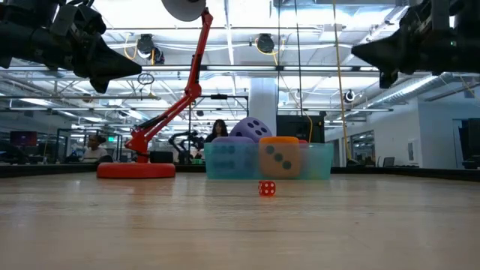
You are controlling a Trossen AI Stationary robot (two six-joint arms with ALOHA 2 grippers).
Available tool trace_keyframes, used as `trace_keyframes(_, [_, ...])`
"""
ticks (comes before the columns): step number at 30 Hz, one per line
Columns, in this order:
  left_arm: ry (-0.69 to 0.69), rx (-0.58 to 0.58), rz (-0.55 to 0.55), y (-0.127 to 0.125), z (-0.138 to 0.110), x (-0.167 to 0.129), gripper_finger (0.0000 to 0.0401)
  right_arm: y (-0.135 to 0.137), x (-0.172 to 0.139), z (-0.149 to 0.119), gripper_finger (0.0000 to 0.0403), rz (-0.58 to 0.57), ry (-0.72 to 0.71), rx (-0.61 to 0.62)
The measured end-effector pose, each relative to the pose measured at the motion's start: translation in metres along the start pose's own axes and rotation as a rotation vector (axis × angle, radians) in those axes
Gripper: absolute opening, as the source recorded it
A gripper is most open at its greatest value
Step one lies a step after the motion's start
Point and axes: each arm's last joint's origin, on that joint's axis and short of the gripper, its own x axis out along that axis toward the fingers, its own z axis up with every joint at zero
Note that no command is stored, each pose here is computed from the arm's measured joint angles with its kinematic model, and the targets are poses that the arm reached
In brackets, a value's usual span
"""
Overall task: Pick & Place Dice
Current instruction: Put the red small die into the green bin
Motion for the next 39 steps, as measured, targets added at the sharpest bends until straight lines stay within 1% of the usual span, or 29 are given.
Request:
trace_keyframes(4, [-0.001, 0.005, 0.004, 0.0, 0.0, 0.0, 0.0031, 0.004, 0.001, -0.01, 0.0, -0.046, 0.076, -0.037])
trace_keyframes(6, [-0.001, 0.007, 0.004, 0.0, 0.0, 0.0, 0.0031, 0.006, 0.001, -0.011, 0.0, -0.026, 0.083, -0.043])
trace_keyframes(9, [-0.002, 0.012, 0.004, 0.0, 0.0, 0.0, 0.0031, 0.009, 0.001, -0.011, 0.0, 0.052, 0.091, -0.057])
trace_keyframes(12, [-0.005, 0.026, 0.004, 0.0, 0.0, 0.0, 0.0031, 0.006, 0.0, -0.013, 0.0, 0.047, 0.114, -0.085])
trace_keyframes(15, [-0.005, 0.03, 0.004, 0.0, 0.0, 0.0, 0.0031, 0.002, 0.0, -0.014, 0.0, 0.036, 0.126, -0.062])
trace_keyframes(18, [-0.005, 0.027, 0.004, 0.0, 0.0, 0.0, 0.0031, -0.002, -0.003, -0.02, 0.0, 0.072, 0.124, -0.023])
trace_keyframes(20, [-0.006, 0.026, 0.004, 0.0, 0.001, 0.0, 0.0031, -0.003, -0.002, -0.016, 0.0, 0.091, 0.076, 0.0])
trace_keyframes(23, [-0.008, 0.026, 0.004, 0.0, 0.001, 0.0, 0.0031, -0.007, -0.003, -0.015, 0.0, 0.083, 0.06, 0.02])
trace_keyframes(29, [-0.012, 0.025, 0.003, 0.0, 0.001, 0.0, 0.0031, -0.011, -0.003, -0.017, 0.0, 0.061, 0.088, 0.025])
trace_keyframes(34, [-0.012, 0.025, 0.003, 0.0, 0.001, 0.0, 0.0031, -0.009, -0.001, -0.018, 0.0, 0.075, 0.091, -0.009])
trace_keyframes(36, [-0.013, 0.025, 0.003, 0.0, 0.001, 0.0, 0.0031, -0.006, 0.001, -0.02, 0.0, 0.098, 0.119, -0.002])
trace_keyframes(38, [-0.015, 0.024, 0.003, 0.0, 0.001, 0.0, 0.0031, -0.001, 0.005, -0.023, 0.0, 0.091, 0.183, 0.001])
trace_keyframes(39, [-0.018, 0.024, 0.002, 0.0, 0.002, 0.0, 0.0031, 0.003, 0.01, -0.019, 0.0, 0.083, 0.193, -0.007])
